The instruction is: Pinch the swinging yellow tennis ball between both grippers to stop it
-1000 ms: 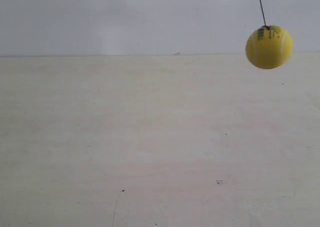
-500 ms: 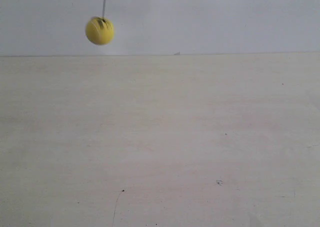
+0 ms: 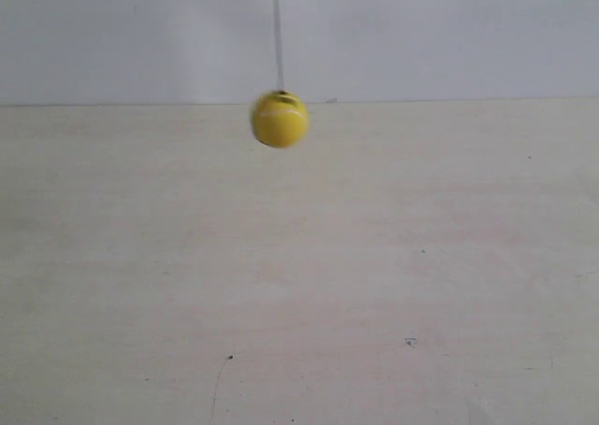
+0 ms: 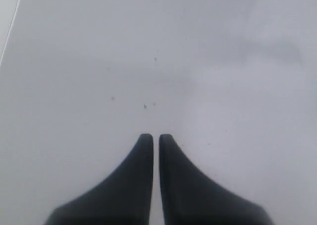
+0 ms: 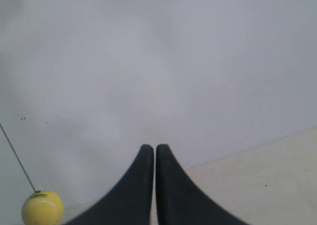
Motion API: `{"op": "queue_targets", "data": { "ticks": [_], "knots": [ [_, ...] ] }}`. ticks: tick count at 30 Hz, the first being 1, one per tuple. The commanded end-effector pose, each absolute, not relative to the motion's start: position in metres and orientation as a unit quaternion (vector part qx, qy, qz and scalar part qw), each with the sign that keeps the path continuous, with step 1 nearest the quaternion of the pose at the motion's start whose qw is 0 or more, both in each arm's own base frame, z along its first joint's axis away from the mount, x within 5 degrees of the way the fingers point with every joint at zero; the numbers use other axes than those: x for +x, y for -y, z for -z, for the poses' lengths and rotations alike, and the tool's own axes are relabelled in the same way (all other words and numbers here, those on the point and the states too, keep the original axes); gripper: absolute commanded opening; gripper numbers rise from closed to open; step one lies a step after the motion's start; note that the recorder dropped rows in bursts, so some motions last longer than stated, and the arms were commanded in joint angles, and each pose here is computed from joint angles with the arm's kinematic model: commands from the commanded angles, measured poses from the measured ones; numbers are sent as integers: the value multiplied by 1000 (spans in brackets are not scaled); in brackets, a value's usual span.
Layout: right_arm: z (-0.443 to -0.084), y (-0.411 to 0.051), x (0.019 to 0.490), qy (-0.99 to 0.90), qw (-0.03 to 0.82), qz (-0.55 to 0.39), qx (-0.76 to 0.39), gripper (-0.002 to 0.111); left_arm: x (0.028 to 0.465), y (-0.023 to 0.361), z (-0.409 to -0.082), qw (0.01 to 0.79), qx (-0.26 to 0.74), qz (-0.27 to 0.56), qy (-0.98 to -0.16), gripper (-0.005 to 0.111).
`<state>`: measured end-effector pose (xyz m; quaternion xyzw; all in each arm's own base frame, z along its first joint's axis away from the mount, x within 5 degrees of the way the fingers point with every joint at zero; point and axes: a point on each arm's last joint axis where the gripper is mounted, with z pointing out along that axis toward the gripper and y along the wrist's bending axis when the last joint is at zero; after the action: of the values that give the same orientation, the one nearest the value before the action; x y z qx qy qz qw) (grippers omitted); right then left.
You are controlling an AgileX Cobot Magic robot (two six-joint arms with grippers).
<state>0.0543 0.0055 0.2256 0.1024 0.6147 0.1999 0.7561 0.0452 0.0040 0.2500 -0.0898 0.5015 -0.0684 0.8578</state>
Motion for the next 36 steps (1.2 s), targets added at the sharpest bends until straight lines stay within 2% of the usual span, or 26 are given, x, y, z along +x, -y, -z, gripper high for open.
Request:
{"op": "queue_targets", "data": {
  "ticks": [1, 5, 8, 13, 18, 21, 24, 28, 36],
  "knots": [
    [-242, -6, 48, -538, 803, -238, 98, 0, 40, 2, -258, 886, -47, 66, -456, 5],
    [-266, -8, 33, -406, 871, -269, 60, 0, 32, 12, -278, 914, 25, 66, -400, 5],
    [-282, -8, 25, -361, 890, -274, 45, 0, 34, 14, -303, 917, 31, 78, -391, 5],
    [-327, -14, 38, -401, 883, -242, 12, 0, 60, 13, -351, 906, 35, 88, -412, 5],
    [-356, -22, 76, -507, 840, -189, -29, 0, 106, 20, -394, 880, 102, 94, -455, 5],
    [-346, -24, 110, -591, 789, -168, -24, 0, 143, 26, -407, 843, 152, 113, -503, 5],
    [-328, -28, 136, -646, 748, -145, -48, 0, 183, 31, -405, 788, 202, 132, -567, 5],
    [-301, -34, 168, -705, 692, -132, -82, 0, 227, 32, -389, 731, 224, 157, -625, 5],
    [-236, -57, 223, -741, 615, -152, -225, 0, 289, 26, -350, 675, 220, 172, -682, 5]
  ]
}}
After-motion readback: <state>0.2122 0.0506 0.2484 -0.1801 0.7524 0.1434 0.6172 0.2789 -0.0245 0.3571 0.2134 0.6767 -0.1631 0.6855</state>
